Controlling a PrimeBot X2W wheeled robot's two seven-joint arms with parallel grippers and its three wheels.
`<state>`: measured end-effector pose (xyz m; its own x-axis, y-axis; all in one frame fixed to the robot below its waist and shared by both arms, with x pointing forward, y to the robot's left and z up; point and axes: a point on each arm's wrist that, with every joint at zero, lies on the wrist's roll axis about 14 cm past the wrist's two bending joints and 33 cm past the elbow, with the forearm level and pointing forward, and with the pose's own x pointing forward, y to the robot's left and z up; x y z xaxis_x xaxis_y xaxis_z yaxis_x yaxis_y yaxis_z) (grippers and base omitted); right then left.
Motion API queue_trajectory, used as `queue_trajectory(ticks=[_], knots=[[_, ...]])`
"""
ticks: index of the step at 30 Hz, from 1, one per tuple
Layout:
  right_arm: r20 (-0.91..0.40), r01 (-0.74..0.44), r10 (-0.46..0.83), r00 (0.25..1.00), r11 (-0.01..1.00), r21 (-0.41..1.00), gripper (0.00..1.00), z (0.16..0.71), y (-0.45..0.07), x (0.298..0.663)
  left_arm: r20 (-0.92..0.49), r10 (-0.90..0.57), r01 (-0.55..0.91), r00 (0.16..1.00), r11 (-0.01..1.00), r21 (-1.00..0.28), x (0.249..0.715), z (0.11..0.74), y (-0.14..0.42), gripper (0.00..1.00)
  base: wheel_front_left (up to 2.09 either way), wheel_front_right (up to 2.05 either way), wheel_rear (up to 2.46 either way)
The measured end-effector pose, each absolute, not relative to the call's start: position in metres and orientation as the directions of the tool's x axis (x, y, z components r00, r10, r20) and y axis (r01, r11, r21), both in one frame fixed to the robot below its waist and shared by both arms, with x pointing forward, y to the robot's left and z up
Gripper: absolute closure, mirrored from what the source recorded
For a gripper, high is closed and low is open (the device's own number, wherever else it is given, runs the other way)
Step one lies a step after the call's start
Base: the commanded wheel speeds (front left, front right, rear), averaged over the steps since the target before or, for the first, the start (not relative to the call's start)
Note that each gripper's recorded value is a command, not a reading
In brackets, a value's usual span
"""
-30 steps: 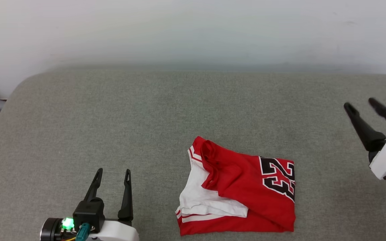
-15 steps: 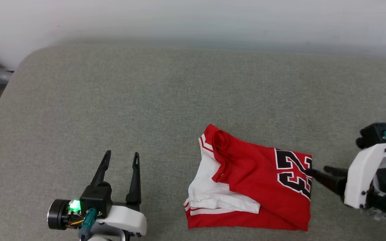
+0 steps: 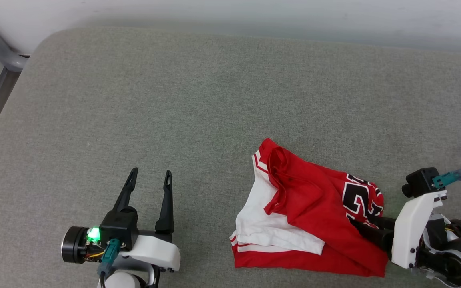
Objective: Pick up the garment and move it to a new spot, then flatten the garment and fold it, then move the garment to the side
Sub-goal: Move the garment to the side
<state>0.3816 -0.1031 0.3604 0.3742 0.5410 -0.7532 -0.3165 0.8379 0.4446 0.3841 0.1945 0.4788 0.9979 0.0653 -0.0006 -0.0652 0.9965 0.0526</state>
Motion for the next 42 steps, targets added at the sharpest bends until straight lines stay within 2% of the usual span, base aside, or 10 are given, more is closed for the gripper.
queue_trajectory(ticks=[1,2,3,4,15,20,22,31,38,42], knots=[[-0.746,-0.318,0.542,0.386,0.838,0.444,0.0,0.36,-0.103,0.382,-0.001,0.066,-0.066,0.998,0.996,0.052,0.384,0.479,0.195,0.0,0.0,0.0,0.0],[-0.746,-0.318,0.542,0.386,0.838,0.444,0.55,0.36,-0.103,0.382,-0.001,0.066,-0.066,0.998,0.996,0.052,0.384,0.479,0.195,0.0,0.0,0.0,0.0],[-0.74,-0.316,0.545,0.395,0.837,0.447,0.97,0.361,-0.102,0.383,-0.001,0.068,-0.067,0.998,0.996,0.052,0.384,0.479,0.195,0.0,0.0,0.0,0.0],[-0.731,-0.318,0.547,0.407,0.835,0.448,1.0,0.362,-0.101,0.384,0.0,0.068,-0.068,0.998,0.996,0.052,0.384,0.479,0.195,0.0,0.0,0.0,0.0],[-0.547,-0.387,0.549,0.632,0.835,0.391,1.0,0.424,-0.109,0.42,0.021,0.03,-0.031,0.999,0.999,0.041,0.385,0.485,0.181,0.0,0.0,0.0,0.0],[-0.51,-0.435,0.477,0.716,0.876,0.209,1.0,0.459,-0.147,0.423,0.029,-0.02,0.019,0.999,0.999,0.03,0.391,0.486,0.165,0.0,0.0,0.0,0.0],[-0.512,-0.436,0.463,0.724,0.881,0.181,1.0,0.463,-0.155,0.42,0.035,-0.03,0.029,0.999,0.999,0.029,0.394,0.488,0.162,0.0,0.0,0.0,0.0],[-0.515,-0.301,0.258,0.818,0.954,0.0,1.0,0.495,-0.248,0.407,0.058,-0.154,0.153,0.986,0.988,0.019,0.422,0.489,0.119,0.0,0.0,0.0,0.0],[-0.554,-0.153,0.05,0.831,0.978,-0.141,1.0,0.495,-0.327,0.422,0.06,-0.208,0.206,0.976,0.978,0.027,0.448,0.48,0.103,0.0,0.0,0.0,0.0],[-0.588,-0.084,-0.083,0.804,0.965,-0.25,1.0,0.487,-0.373,0.432,0.063,-0.216,0.214,0.974,0.976,0.035,0.464,0.473,0.102,0.0,0.0,0.0,0.0]])
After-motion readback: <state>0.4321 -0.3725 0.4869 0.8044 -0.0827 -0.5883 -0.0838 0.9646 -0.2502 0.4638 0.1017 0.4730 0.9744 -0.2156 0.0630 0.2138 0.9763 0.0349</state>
